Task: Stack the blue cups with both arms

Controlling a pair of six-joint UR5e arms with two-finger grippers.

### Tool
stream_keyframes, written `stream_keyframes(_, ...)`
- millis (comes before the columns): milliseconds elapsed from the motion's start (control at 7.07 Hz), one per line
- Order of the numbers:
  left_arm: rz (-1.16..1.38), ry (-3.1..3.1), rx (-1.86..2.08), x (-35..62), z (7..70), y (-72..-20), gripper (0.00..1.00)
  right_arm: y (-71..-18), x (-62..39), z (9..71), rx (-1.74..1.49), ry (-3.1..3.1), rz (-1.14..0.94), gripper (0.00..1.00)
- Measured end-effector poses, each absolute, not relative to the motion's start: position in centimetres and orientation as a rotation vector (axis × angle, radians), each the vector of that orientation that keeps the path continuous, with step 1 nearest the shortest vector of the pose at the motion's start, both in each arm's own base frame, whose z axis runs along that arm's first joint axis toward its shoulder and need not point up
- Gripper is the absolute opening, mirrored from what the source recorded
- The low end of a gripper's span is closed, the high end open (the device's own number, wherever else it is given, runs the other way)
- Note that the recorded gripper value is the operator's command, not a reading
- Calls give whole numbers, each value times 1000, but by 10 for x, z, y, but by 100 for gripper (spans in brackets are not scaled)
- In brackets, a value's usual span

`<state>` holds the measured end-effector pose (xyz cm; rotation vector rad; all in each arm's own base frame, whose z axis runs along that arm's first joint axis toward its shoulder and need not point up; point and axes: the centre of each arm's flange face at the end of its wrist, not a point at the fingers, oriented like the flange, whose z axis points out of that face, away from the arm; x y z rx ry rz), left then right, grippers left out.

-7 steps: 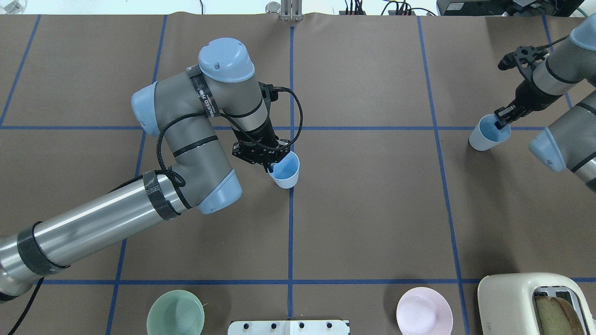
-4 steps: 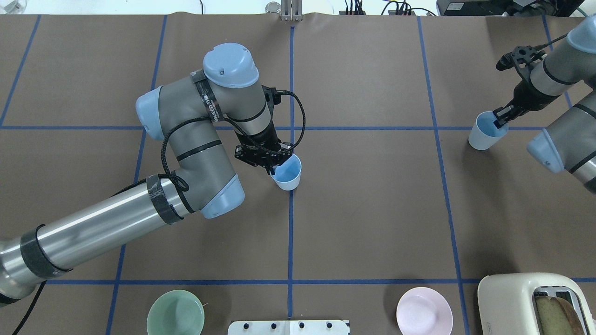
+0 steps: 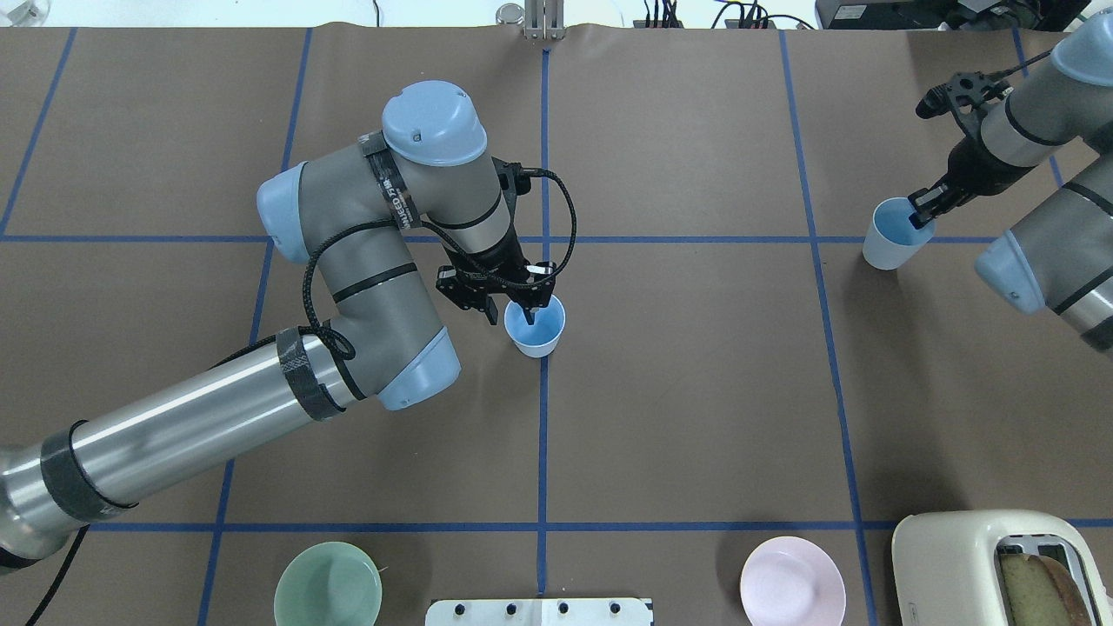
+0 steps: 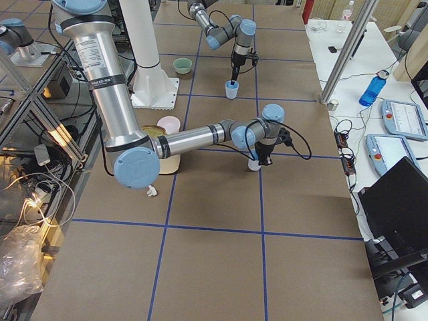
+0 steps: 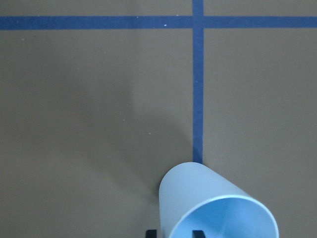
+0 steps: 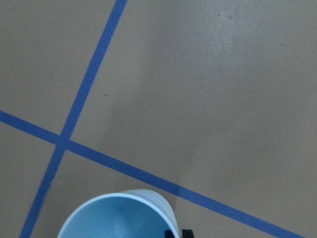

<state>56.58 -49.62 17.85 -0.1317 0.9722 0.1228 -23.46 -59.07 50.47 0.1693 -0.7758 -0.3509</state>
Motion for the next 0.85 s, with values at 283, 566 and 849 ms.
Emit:
stream_keyframes(283, 114, 981, -118, 553, 176, -505, 95, -600, -229, 475, 163, -848, -324, 15)
stream_keyframes(566, 108, 989, -89, 523, 182, -518, 97, -603, -229, 414, 146, -890, -286, 15)
stream_keyframes(849, 140, 1000, -73, 485, 207, -535, 97, -587, -259, 328, 111, -935, -204, 15)
